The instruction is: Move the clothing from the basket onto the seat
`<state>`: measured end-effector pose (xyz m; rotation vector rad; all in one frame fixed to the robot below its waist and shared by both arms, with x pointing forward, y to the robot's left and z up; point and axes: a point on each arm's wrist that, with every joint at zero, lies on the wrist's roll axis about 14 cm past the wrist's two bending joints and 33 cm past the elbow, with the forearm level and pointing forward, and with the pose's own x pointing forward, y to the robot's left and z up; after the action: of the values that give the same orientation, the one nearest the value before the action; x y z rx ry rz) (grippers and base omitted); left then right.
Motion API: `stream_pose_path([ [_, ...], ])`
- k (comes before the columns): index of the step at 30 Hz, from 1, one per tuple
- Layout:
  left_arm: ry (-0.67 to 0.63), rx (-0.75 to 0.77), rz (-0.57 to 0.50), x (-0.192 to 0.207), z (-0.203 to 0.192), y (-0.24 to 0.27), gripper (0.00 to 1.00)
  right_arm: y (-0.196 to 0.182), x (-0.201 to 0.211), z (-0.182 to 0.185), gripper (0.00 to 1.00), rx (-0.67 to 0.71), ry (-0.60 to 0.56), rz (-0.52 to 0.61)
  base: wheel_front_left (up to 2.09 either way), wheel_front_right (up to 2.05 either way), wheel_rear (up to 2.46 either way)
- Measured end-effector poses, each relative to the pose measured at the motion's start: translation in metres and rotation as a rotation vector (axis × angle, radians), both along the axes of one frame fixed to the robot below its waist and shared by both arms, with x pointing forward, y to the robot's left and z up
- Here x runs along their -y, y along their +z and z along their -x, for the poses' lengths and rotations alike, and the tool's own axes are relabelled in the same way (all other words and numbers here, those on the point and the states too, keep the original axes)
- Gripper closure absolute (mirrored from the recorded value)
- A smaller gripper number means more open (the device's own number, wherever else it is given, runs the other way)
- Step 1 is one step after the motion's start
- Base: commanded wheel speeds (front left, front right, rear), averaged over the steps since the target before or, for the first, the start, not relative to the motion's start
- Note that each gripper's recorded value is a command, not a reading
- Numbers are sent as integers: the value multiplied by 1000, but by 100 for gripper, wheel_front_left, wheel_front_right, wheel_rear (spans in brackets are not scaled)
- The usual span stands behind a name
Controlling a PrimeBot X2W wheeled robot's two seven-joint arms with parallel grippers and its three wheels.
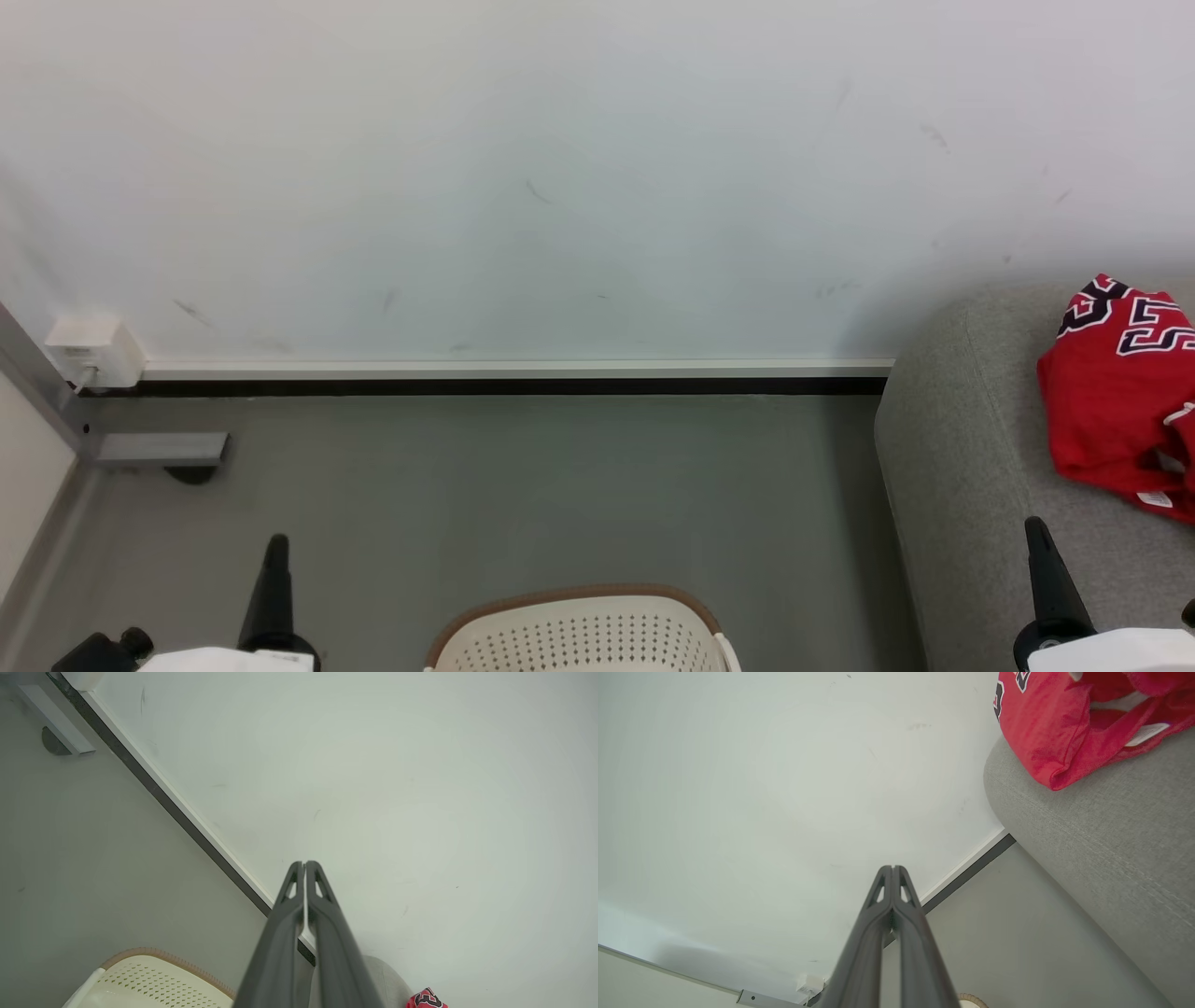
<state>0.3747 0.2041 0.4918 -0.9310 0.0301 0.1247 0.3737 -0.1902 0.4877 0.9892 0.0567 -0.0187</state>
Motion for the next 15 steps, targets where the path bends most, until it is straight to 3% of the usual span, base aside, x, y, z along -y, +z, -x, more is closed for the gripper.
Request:
stream_pose_path([
  [15, -3, 15, 167, 1, -4, 6, 100, 6, 3, -6, 100, 10, -15, -151, 0, 0, 0],
])
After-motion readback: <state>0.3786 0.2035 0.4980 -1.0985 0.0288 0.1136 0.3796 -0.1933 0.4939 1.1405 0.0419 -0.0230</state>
